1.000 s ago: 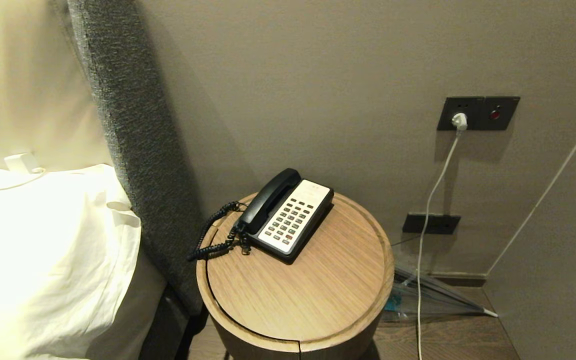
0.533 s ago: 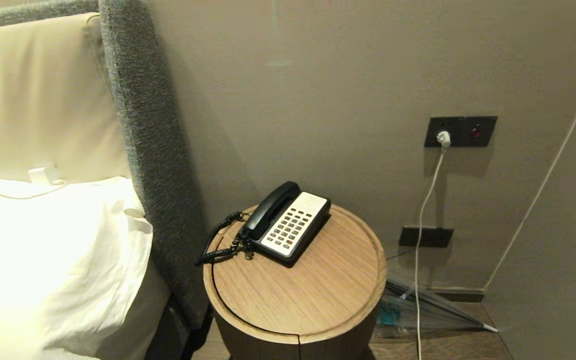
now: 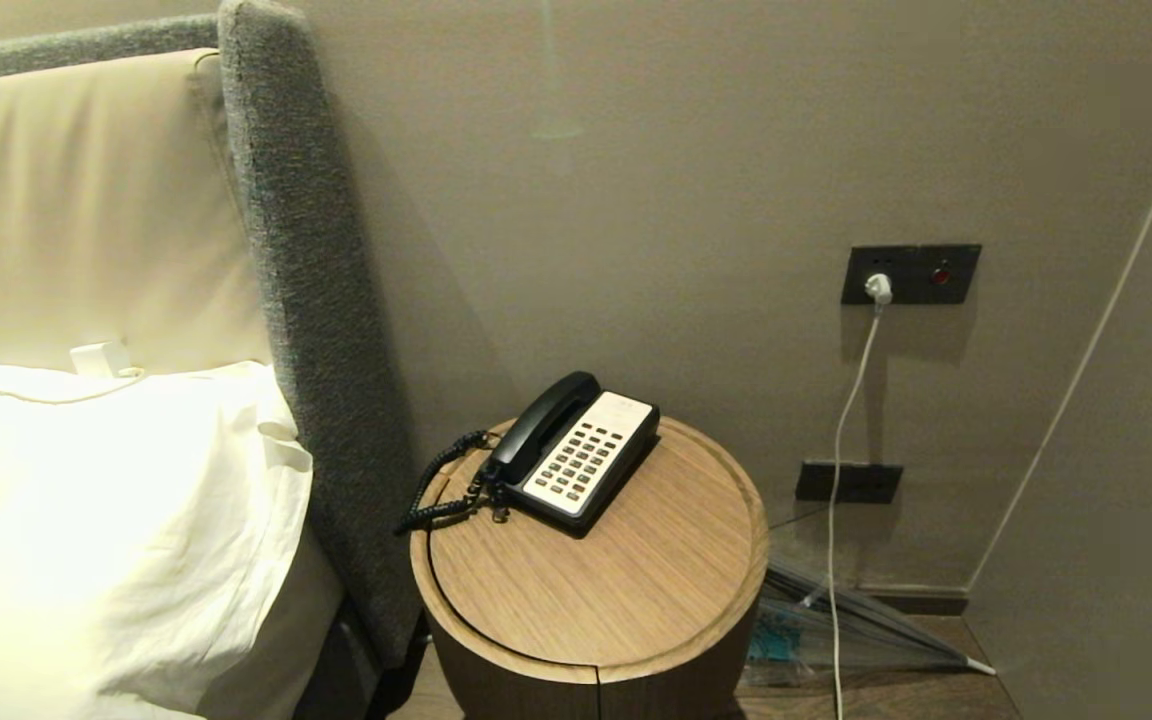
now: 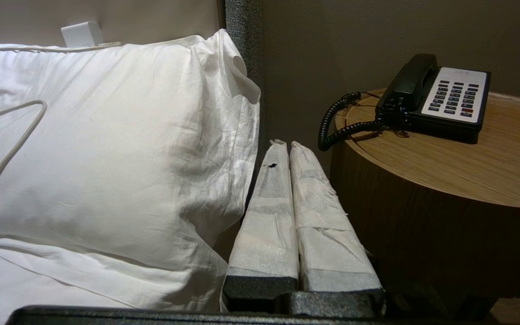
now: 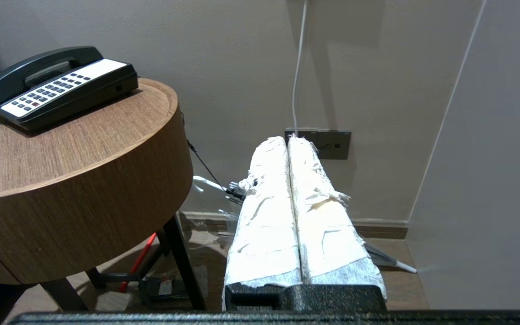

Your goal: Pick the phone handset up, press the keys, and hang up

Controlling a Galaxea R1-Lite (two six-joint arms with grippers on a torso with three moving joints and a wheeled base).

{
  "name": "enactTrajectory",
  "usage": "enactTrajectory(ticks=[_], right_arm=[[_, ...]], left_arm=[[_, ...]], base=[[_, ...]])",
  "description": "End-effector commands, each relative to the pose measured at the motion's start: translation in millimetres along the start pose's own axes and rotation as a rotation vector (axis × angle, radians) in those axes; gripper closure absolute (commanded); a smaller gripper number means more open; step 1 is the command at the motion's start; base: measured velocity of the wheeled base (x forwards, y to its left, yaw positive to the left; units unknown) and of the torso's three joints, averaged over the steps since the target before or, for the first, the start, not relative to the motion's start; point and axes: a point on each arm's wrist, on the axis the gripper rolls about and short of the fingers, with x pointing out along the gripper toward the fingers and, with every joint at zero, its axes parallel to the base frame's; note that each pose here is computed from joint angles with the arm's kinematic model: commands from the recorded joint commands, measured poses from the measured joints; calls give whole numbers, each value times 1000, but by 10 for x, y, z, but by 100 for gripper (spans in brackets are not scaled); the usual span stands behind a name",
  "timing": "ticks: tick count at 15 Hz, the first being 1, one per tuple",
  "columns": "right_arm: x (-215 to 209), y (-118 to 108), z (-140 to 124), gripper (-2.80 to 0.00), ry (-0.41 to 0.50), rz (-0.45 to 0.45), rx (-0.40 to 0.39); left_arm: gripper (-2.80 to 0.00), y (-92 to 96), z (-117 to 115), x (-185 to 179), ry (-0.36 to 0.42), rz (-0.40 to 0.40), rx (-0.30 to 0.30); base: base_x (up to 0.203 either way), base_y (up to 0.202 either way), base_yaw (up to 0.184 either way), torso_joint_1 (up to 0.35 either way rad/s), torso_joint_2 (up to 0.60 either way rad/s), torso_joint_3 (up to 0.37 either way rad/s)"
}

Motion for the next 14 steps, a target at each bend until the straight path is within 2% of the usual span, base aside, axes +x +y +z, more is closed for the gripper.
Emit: enactTrajectory(ticks=[1,14], right_arm=[[13,0,-56,0,19,1,-2],[13,0,-56,0,19,1,1]], left_arm=[[0,-4,-99,21,35,-1,0],[0,-4,-99,21,35,-1,0]], base=[[0,0,0,0,0,0],[0,0,0,0,0,0]])
